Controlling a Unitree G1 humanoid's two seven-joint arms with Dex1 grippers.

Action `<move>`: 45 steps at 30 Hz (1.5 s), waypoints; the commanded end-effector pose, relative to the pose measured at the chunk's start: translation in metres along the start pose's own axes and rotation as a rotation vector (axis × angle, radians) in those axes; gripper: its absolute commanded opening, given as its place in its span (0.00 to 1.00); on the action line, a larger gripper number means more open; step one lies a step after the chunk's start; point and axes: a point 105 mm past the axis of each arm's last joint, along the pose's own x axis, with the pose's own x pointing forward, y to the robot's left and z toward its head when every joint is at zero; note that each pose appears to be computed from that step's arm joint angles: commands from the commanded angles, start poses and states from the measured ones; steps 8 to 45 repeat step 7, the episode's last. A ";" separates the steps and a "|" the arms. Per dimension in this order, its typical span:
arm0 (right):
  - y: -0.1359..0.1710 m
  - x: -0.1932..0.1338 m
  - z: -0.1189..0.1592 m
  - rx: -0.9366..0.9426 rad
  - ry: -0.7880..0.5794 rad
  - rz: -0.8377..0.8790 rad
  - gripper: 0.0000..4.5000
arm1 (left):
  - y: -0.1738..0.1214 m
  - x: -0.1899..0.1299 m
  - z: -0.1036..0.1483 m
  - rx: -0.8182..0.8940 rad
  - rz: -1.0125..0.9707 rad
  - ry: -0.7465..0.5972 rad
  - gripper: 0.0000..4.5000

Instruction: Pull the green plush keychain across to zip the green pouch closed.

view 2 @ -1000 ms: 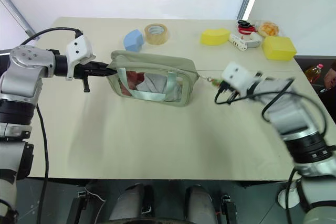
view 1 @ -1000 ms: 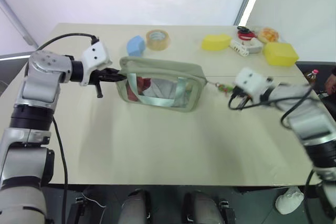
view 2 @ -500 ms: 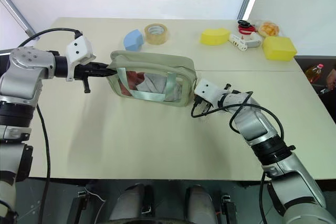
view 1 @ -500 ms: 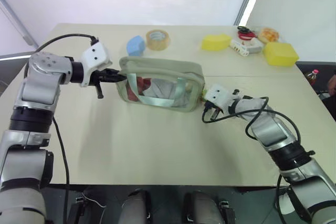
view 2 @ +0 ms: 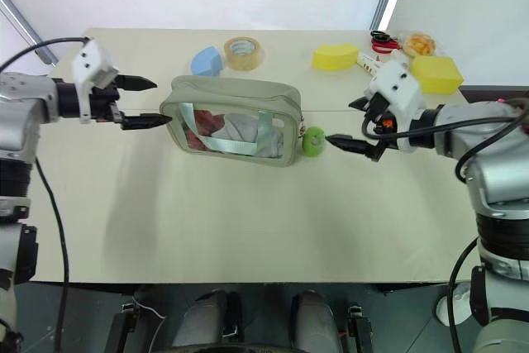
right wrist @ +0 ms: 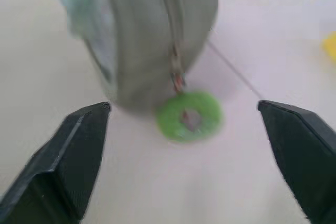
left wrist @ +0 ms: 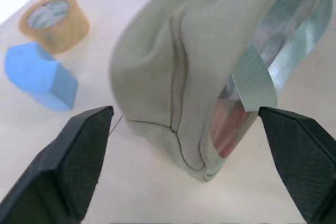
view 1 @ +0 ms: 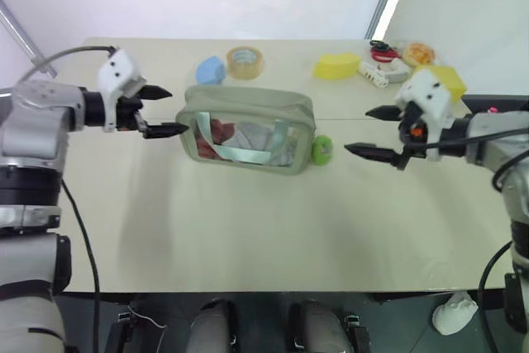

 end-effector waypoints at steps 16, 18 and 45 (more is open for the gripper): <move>0.015 -0.001 0.020 -0.049 -0.042 -0.005 1.00 | -0.001 -0.017 0.015 -0.074 0.031 -0.078 0.99; 0.015 -0.001 0.020 -0.049 -0.042 -0.005 1.00 | -0.001 -0.017 0.015 -0.074 0.031 -0.078 0.99; 0.015 -0.001 0.020 -0.049 -0.042 -0.005 1.00 | -0.001 -0.017 0.015 -0.074 0.031 -0.078 0.99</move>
